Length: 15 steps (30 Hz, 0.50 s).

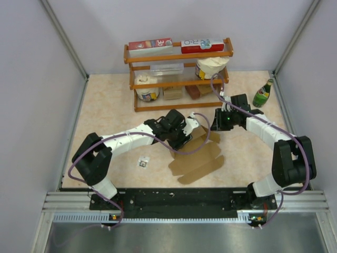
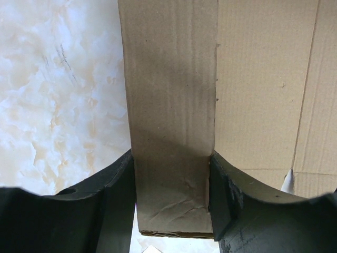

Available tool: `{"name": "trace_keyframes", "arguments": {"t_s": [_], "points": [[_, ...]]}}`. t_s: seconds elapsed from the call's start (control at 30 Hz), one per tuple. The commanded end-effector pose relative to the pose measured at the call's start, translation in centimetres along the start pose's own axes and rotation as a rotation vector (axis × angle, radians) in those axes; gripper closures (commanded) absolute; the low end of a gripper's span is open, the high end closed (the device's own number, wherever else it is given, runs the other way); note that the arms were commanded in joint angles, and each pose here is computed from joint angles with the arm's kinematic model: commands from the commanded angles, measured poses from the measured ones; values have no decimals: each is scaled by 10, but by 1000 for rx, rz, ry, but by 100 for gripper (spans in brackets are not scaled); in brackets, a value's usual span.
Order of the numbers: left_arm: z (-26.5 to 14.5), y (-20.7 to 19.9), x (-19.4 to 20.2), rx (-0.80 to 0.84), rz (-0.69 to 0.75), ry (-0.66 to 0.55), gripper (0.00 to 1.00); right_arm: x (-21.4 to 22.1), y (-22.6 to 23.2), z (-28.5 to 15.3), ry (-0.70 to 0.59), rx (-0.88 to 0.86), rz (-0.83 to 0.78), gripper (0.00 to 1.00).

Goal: Fold the paper box

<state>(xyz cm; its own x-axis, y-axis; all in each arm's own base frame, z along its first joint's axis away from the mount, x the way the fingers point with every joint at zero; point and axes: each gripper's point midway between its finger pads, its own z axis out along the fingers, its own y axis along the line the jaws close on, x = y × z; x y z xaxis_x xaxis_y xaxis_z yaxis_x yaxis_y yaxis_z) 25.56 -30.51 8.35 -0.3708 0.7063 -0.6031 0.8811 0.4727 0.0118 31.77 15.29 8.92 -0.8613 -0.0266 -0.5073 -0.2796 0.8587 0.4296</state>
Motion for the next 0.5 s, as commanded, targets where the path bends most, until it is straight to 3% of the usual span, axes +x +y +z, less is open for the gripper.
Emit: {"name": "trace_keyframes", "arguments": {"t_s": [0.0,0.13,0.47], "points": [[1,2,-14,-10,-11,-27,49,-9,9,-11,-34,-23,-25,68],[1,4,-14,-18,-32,-26,48,-20,4,-13,-65,16,-31,60],[-1,1,-25,14,-34,-54,48,-46,3,-30,-147,76,-25,54]]}}
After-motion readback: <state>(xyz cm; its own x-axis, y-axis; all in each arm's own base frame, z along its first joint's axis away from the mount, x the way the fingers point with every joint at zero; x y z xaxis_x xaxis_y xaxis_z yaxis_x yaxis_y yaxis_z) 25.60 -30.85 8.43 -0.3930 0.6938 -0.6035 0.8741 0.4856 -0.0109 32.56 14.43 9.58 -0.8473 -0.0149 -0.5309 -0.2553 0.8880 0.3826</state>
